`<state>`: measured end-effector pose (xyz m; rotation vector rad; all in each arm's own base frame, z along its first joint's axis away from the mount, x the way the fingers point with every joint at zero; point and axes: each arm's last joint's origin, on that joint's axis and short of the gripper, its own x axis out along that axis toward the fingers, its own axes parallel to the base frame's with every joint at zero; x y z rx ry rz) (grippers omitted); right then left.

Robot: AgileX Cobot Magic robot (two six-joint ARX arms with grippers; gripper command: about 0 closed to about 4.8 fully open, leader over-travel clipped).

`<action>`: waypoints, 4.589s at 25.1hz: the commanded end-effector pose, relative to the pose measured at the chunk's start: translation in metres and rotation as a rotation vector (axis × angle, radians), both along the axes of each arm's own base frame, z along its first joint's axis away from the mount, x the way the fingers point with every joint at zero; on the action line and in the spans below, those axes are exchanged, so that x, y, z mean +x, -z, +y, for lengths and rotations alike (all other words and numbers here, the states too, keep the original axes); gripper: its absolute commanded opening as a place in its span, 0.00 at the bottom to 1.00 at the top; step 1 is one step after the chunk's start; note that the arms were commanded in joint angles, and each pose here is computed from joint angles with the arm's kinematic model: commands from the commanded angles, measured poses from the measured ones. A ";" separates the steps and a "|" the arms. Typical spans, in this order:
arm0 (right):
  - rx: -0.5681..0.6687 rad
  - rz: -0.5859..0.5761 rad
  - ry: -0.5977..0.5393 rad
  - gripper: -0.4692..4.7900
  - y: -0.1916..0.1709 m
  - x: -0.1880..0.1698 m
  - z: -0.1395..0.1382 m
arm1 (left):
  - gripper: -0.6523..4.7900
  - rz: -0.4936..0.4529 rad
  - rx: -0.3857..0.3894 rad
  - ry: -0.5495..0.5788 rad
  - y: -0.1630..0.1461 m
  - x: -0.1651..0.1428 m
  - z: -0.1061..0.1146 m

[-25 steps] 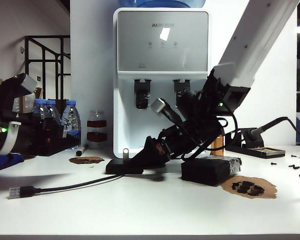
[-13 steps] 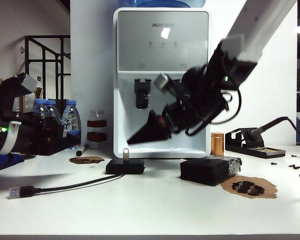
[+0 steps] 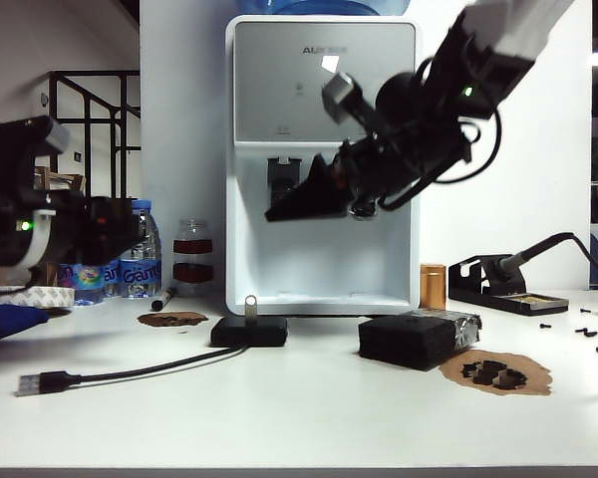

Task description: Take the USB flash drive out of the black sponge and insert it into the slot on top of the black USB adpator box.

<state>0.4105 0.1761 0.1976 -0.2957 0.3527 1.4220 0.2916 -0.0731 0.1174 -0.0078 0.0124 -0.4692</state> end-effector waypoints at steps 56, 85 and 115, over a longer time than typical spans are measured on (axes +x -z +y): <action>0.531 -0.356 1.223 0.08 -0.008 -0.323 -0.165 | 0.11 -0.279 0.137 -0.647 -0.070 -0.198 0.071; 0.486 -0.313 1.299 0.09 0.025 -0.313 -0.166 | 0.11 0.092 0.232 -0.477 -0.033 -0.195 0.076; 0.389 -0.211 1.322 0.09 0.038 -0.313 -0.166 | 0.11 0.092 0.232 -0.477 -0.033 -0.195 0.076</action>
